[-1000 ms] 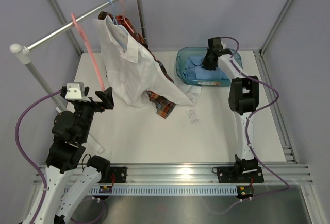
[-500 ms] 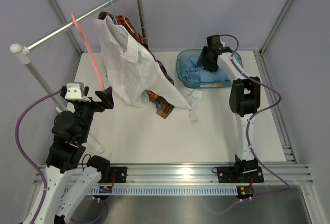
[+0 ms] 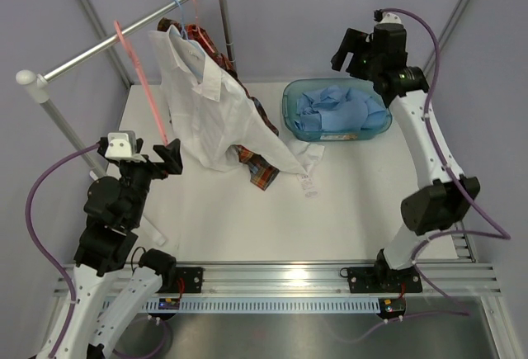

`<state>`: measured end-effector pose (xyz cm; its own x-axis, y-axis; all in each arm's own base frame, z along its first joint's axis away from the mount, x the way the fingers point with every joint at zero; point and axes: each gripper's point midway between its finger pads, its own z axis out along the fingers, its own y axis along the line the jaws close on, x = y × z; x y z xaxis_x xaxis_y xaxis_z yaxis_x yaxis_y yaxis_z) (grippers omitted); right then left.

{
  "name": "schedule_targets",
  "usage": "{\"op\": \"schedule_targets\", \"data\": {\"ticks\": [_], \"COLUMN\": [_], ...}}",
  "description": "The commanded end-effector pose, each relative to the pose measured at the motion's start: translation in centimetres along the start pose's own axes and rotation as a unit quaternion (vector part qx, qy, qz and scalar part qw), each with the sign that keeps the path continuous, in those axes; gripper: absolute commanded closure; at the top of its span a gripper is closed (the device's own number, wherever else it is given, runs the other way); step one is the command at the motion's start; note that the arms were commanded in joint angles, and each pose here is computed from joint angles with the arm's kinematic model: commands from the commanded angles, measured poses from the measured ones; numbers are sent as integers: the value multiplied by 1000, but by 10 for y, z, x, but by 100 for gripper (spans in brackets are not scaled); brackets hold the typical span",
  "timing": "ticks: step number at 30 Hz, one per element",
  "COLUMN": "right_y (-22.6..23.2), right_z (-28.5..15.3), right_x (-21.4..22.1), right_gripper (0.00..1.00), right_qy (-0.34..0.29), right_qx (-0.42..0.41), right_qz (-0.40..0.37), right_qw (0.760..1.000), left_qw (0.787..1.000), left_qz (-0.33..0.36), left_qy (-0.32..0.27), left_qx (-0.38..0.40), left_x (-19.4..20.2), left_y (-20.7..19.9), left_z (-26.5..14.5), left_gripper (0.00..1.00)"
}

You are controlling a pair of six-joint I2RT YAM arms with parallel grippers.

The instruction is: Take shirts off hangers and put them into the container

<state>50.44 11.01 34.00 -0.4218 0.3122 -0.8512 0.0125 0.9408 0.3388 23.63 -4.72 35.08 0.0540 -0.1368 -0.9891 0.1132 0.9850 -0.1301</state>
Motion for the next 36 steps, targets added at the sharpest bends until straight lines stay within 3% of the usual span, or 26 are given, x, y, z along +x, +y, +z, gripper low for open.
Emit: {"op": "schedule_targets", "data": {"ticks": [1,8,14,25,30,36], "right_y": [27,106,195,293,312,320], "right_z": [-40,-129,-163,-149,-128,-105], "right_x": [-8,-8,10,60,87,102], "right_gripper": [9,7,8,20,28,30], "right_qy": [-32,-77,-76,-53,-29,-24], "right_qx": [-76,-233,-340,-412,-421,-412], "right_qz": [-54,-163,-237,-293,-303,-308], "right_qw": [995,956,907,861,854,858], "left_qw": [1000,999,997,997,996,996], "left_qz": [-7,-7,-24,-29,-38,-40], "left_qy": [-16,40,71,74,80,75], "left_qx": [9,-8,-9,6,5,2], "left_x": [-12,12,39,73,83,83], "left_y": [-5,2,7,10,10,11], "left_z": [4,-4,-24,-45,-45,-45], "left_gripper": [1,1,1,1,1,1]}}
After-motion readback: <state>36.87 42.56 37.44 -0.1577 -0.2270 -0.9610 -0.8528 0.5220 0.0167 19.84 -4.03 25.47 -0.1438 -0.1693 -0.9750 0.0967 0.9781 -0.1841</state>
